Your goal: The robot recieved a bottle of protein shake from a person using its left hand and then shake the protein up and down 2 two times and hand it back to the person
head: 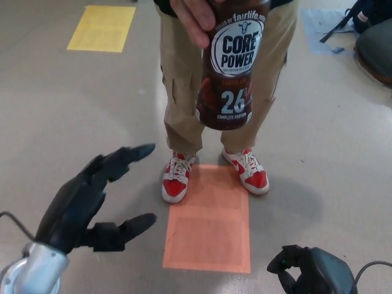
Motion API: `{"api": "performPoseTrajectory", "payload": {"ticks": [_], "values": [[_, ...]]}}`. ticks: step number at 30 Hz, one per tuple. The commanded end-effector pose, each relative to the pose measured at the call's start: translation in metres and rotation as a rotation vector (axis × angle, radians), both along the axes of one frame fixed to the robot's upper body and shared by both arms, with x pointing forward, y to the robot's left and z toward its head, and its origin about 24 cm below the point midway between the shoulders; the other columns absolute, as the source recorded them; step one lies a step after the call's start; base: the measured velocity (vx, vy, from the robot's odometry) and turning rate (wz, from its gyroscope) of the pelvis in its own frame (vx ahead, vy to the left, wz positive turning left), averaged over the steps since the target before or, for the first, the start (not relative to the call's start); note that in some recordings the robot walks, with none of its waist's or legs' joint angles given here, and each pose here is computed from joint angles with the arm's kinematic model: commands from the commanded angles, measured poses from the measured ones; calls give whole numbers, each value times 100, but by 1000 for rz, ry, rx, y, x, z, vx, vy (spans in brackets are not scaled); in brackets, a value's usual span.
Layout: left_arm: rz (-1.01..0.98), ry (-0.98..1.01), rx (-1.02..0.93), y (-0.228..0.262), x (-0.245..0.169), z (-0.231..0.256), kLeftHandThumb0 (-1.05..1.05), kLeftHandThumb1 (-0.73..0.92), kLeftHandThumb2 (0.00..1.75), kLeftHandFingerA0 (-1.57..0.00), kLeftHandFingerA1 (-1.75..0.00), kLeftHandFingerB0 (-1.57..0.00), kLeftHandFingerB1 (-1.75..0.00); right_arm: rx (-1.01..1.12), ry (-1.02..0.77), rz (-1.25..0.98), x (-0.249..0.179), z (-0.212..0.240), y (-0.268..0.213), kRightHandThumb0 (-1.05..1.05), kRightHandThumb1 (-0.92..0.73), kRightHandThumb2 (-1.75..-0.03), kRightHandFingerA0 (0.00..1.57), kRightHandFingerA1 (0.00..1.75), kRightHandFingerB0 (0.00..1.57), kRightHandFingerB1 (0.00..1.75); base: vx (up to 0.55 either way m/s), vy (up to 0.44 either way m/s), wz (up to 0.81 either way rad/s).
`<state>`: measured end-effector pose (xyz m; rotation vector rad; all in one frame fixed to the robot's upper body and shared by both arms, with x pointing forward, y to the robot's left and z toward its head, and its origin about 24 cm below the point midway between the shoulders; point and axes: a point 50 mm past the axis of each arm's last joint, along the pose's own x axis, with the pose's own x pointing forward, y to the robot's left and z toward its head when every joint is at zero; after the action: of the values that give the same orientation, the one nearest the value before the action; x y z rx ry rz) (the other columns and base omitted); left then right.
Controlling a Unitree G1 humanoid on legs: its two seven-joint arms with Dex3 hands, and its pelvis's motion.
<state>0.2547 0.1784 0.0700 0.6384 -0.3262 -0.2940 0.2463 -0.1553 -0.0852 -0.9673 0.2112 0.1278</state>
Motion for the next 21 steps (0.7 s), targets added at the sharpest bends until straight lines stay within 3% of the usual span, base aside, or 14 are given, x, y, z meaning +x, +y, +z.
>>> {"api": "performPoseTrajectory", "payload": {"ticks": [1, 2, 5, 9, 10, 11, 12, 13, 14, 19, 21], "values": [[-173, 382, -102, -9, 13, 28, -71, 57, 58, -5, -26, -6, -24, -6, -27, -4, 3, 3, -4, -49, -57, -101, 95, 98, 90, 69, 0, 0, 0], [-202, 426, -134, -9, 18, 37, -73, 46, 84, -2, -19, -5, -18, -6, -25, -1, 4, 4, -4, -48, -57, -99, 95, 93, 90, 67, 0, 0, 0], [-225, 499, -197, -8, 26, 51, -74, 46, 82, 0, -17, -2, -13, 2, -14, -11, 5, 4, -4, -50, -63, -96, 91, 84, 90, 66, 0, 0, 0], [-234, 541, -222, -9, 32, 64, -76, 47, 84, -2, -19, -4, -12, 5, -19, -12, 6, 5, -4, -49, -63, -100, 93, 91, 90, 66, 0, 0, 0], [-239, 573, -252, -10, 36, 72, -74, 46, 84, -1, -15, -2, -13, 2, -32, -6, 7, 6, -5, -52, -56, -111, 92, 92, 85, 76, 0, 0, 0], [-240, 583, -259, -10, 37, 73, -74, 46, 84, -1, -15, -2, -13, 2, -35, -4, 7, 6, -5, -52, -56, -111, 92, 92, 85, 76, 0, 0, 0], [-235, 612, -289, -11, 40, 76, -73, 45, 83, 0, -12, -1, -12, 5, -35, -6, 7, 6, -5, -53, -65, -96, 92, 87, 90, 67, 0, 0, 0], [-232, 630, -312, -11, 41, 79, -73, 45, 82, 0, -12, -1, -11, 3, -39, -5, 7, 6, -4, -53, -57, -111, 90, 87, 86, 76, 0, 0, 0], [-226, 643, -324, -12, 43, 83, -73, 44, 84, -2, -21, -2, -12, 1, -35, -6, 7, 6, -5, -51, -63, -90, 89, 77, 90, 67, 0, 0, 0], [-173, 681, -334, -21, 50, 103, -78, 48, 86, -6, -34, -6, -8, -3, -19, -15, 8, 6, -6, -48, -61, -95, 89, 79, 90, 65, 0, 0, 0], [-164, 684, -339, -24, 51, 109, -78, 49, 86, -4, -31, -4, -7, -13, -30, -9, 10, 7, -6, -48, -62, -96, 92, 79, 90, 65, 0, 0, 0]]}}
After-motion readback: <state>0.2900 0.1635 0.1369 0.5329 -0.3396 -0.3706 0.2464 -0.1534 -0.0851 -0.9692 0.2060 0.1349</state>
